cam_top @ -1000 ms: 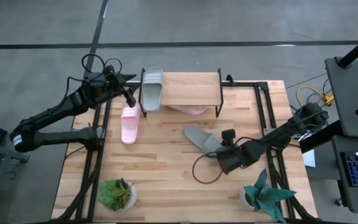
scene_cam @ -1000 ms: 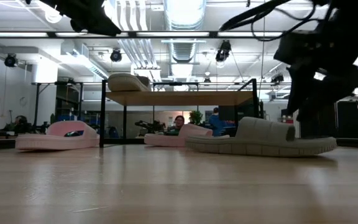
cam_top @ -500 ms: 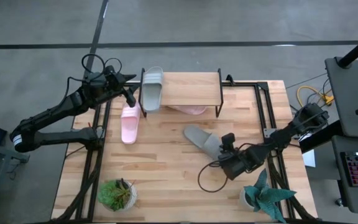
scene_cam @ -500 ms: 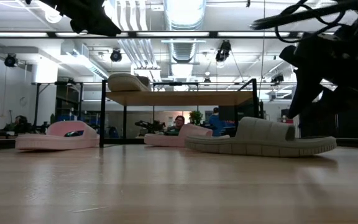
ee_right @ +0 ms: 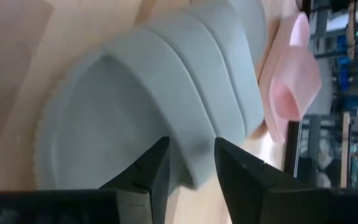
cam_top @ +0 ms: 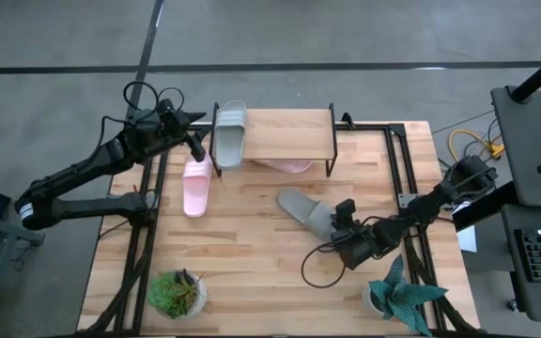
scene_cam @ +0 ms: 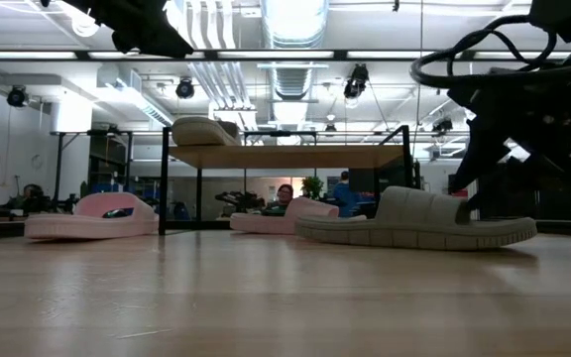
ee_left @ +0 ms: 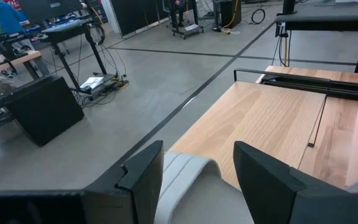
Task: Pick and place slides into the shelf
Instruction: Put the gray slipper on the shelf
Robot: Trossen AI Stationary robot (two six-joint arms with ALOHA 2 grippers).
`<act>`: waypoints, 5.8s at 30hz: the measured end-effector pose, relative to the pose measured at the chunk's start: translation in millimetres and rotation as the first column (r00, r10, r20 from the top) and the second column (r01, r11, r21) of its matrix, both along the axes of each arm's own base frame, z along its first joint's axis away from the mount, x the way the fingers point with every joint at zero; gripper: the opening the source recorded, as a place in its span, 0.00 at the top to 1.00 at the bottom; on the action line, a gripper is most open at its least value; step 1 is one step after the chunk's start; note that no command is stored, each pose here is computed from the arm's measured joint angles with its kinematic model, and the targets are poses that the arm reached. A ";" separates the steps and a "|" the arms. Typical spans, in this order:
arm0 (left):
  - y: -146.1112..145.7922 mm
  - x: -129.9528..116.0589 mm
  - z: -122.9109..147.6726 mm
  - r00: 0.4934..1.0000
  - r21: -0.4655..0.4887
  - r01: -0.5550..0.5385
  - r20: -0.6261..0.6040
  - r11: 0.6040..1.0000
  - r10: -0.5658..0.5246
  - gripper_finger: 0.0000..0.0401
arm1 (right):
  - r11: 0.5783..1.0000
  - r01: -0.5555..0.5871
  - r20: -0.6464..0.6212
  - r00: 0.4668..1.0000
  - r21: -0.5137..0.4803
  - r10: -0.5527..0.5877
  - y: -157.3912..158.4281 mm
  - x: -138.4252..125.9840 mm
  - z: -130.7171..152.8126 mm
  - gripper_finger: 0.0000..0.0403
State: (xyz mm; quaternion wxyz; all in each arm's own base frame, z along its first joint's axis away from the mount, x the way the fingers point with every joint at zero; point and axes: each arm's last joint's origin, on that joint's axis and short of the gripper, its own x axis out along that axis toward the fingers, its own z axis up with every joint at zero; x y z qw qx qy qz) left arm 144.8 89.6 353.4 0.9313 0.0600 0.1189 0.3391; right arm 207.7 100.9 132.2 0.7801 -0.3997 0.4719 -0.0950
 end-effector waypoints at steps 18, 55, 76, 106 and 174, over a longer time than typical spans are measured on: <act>0.7 1.2 -7.4 1.000 -0.011 0.000 -0.021 1.000 0.000 0.55 | 0.995 0.086 0.088 0.992 0.056 -0.090 -16.0 13.5 -0.6 0.73; -2.3 14.3 0.7 0.946 0.145 0.320 -0.003 0.936 -0.323 0.55 | 0.969 0.010 0.582 0.799 0.246 -0.155 -21.5 3.8 122.5 0.98; -19.4 41.3 -23.4 0.638 0.477 0.677 0.000 0.561 -0.770 0.54 | 0.910 -0.323 0.828 0.560 0.258 -0.036 -32.5 -24.7 190.1 0.98; -29.2 105.4 -38.5 0.525 0.514 0.728 0.006 0.453 -0.851 0.23 | 0.941 -0.232 0.820 0.567 0.247 -0.076 -49.7 -18.8 188.6 0.98; -20.5 145.1 -52.6 0.841 0.597 0.279 -0.530 0.752 0.108 0.92 | 0.916 0.225 0.719 0.568 0.332 -0.400 -78.4 -10.6 280.5 0.55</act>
